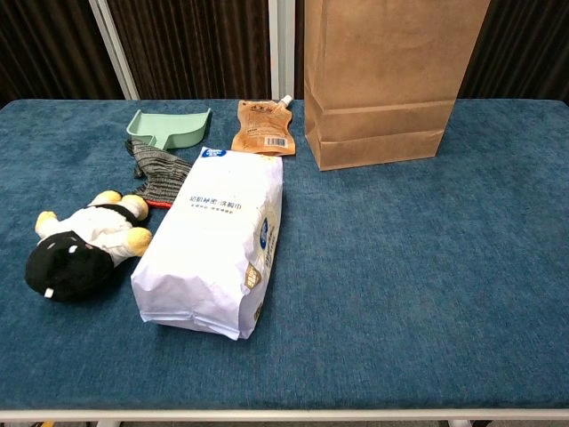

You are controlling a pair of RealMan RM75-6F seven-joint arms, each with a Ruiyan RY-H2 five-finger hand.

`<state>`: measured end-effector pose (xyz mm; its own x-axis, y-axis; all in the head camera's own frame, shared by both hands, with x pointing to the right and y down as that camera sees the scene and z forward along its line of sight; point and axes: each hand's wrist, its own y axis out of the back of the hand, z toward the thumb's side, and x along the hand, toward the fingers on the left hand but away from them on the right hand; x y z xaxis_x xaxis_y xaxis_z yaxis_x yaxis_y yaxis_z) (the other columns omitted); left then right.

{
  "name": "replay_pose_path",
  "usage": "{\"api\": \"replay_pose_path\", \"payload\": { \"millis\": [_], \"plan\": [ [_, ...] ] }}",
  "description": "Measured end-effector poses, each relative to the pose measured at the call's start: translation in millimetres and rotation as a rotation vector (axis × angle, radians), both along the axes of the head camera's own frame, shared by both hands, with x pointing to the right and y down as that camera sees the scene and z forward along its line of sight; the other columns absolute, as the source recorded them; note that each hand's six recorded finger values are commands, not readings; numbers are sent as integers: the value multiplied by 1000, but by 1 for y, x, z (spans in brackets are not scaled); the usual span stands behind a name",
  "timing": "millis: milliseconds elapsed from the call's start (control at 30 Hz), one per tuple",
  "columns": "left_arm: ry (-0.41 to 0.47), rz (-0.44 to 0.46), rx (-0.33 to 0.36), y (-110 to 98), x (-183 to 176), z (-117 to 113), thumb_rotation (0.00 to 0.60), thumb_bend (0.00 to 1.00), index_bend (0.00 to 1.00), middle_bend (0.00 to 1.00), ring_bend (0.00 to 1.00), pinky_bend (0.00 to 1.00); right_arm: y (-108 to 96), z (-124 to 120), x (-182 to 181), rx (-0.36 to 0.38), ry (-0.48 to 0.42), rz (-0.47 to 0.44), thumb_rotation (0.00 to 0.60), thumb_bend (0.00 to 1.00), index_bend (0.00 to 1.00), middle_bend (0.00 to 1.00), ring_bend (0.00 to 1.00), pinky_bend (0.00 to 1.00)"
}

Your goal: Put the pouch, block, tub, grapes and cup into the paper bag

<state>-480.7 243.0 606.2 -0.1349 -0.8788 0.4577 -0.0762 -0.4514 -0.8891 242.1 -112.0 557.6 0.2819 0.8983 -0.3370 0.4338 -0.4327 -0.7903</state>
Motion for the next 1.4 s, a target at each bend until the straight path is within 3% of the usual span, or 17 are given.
{"api": "replay_pose_path", "payload": {
  "millis": [233, 433, 633, 800, 1067, 1133, 1267, 1400],
  "plan": [
    [-3, -9, -6, 2, -3, 1, 600, 34, 220, 240, 156, 152, 3, 38, -15, -61, 89, -18, 600, 159, 73, 195, 60, 238],
    [-1, -16, -2, 3, -4, 1, 600, 34, 220, 240, 156, 152, 9, 53, -22, -104, 109, -38, 600, 157, 0, 131, 1, 168],
    [-1, -12, 2, 2, -4, 1, 600, 34, 220, 240, 156, 152, 16, 51, -23, -121, 109, -75, 600, 159, 0, 60, 0, 78],
    [1, -10, 9, 2, -3, 0, 600, 33, 220, 240, 156, 152, 18, 46, -18, -127, 96, -80, 600, 162, 0, 36, 0, 63],
    [-3, -14, 16, 2, -5, -3, 600, 34, 220, 240, 156, 152, 27, 25, 1, -50, 68, -68, 600, 170, 0, 109, 0, 94],
    [-3, -12, 24, 1, -5, -4, 600, 34, 220, 240, 156, 152, 34, 16, 13, -6, 65, -57, 600, 177, 0, 172, 22, 168],
    [-2, -3, 39, -4, -3, -6, 600, 34, 220, 240, 156, 152, 59, 1, 47, 78, 66, -19, 600, 186, 0, 221, 78, 219],
    [-4, 16, 47, -8, 1, -8, 600, 34, 220, 240, 156, 152, 111, -3, 95, 104, 93, 10, 600, 184, 3, 201, 74, 223]
  ]
}}
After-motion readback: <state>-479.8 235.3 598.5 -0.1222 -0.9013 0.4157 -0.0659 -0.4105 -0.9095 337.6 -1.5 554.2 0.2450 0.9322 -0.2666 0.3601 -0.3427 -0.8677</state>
